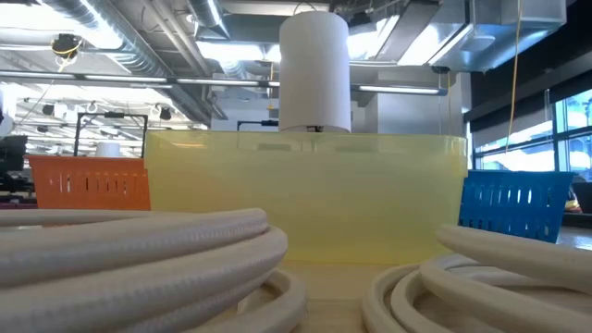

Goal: Pick & Place USB Port
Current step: Put the black and blue charger cable into the orange bin

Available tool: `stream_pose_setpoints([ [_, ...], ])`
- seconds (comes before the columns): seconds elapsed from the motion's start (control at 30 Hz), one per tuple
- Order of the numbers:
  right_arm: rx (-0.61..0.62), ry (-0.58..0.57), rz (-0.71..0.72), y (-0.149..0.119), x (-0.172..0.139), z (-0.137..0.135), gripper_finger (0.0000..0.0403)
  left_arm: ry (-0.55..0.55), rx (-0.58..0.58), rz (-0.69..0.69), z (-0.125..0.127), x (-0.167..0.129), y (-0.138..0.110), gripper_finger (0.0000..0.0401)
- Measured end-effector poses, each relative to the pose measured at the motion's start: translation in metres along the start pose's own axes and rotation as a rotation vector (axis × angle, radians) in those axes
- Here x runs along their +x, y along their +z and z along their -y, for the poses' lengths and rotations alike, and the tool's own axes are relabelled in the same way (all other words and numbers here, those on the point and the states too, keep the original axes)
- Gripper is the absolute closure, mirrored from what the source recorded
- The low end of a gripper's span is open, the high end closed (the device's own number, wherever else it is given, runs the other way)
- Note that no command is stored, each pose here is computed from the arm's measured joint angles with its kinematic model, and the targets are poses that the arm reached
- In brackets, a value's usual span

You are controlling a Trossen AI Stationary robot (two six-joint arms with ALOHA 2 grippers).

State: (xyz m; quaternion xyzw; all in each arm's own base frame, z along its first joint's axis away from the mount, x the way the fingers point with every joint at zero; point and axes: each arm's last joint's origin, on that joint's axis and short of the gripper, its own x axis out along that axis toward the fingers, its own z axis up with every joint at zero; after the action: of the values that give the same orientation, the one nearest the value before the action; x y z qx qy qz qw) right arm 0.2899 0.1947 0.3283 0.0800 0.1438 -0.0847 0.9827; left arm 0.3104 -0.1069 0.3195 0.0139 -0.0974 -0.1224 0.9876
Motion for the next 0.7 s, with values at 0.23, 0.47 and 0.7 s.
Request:
stream_pose_setpoints([
  [0.23, -0.001, -0.011, -0.003, -0.001, 0.0, 0.001, 0.036, 0.002, -0.004, -0.005, 0.0, 0.0, 0.0, 0.0379],
  [0.47, -0.083, -0.016, -0.002, -0.001, 0.0, 0.001, 0.0221, 0.0, -0.006, -0.012, 0.0, 0.0, -0.001, 0.0379],
  [0.7, -0.15, -0.192, -0.048, -0.004, -0.011, 0.018, 0.0143, 0.113, -0.036, -0.109, -0.001, -0.008, 0.001, 0.038],
])
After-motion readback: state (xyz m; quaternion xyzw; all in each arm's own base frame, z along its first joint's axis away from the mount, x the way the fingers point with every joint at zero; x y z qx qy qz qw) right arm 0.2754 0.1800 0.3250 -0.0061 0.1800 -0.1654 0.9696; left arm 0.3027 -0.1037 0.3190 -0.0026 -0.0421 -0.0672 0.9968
